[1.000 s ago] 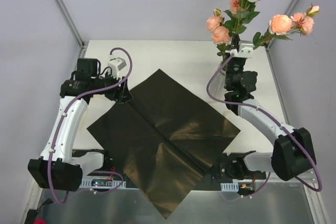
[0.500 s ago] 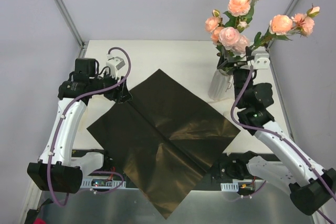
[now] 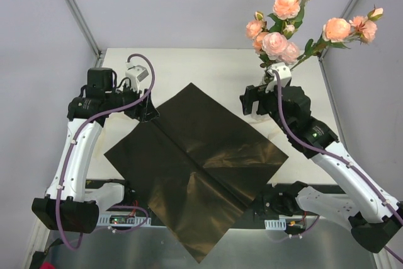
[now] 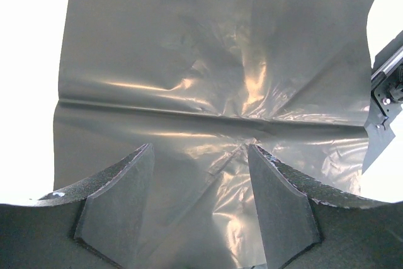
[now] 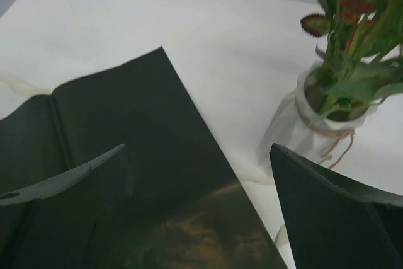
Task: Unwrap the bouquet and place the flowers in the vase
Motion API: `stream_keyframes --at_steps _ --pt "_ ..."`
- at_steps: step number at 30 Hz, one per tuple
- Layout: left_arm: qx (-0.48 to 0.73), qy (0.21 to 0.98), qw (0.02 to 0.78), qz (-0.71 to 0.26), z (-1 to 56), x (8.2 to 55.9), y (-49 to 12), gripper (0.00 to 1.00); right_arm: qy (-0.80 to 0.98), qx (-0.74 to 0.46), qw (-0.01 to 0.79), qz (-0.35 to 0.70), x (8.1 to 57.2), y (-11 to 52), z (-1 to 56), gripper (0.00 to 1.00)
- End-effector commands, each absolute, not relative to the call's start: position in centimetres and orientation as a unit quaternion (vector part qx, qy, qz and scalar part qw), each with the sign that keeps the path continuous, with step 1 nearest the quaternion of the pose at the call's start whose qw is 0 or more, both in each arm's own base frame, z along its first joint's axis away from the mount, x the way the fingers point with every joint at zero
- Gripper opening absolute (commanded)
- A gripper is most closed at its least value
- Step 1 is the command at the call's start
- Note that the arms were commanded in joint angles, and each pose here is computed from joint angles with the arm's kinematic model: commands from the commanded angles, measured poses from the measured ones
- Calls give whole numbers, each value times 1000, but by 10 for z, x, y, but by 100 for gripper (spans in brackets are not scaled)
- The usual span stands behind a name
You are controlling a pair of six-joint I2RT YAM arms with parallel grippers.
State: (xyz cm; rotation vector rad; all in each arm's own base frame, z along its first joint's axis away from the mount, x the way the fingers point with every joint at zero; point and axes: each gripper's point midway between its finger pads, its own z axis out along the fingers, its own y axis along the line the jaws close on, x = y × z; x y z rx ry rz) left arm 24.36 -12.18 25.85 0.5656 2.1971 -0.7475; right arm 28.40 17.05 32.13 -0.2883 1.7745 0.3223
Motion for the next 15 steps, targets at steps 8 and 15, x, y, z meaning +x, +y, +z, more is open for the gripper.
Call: stream_keyframes --at_steps 8,15 --pt "219 841 402 -290 277 241 -121 62 801 -131 557 179 260 177 302 96" --pt "220 841 402 -287 275 240 -120 62 807 -148 538 193 259 189 289 96"
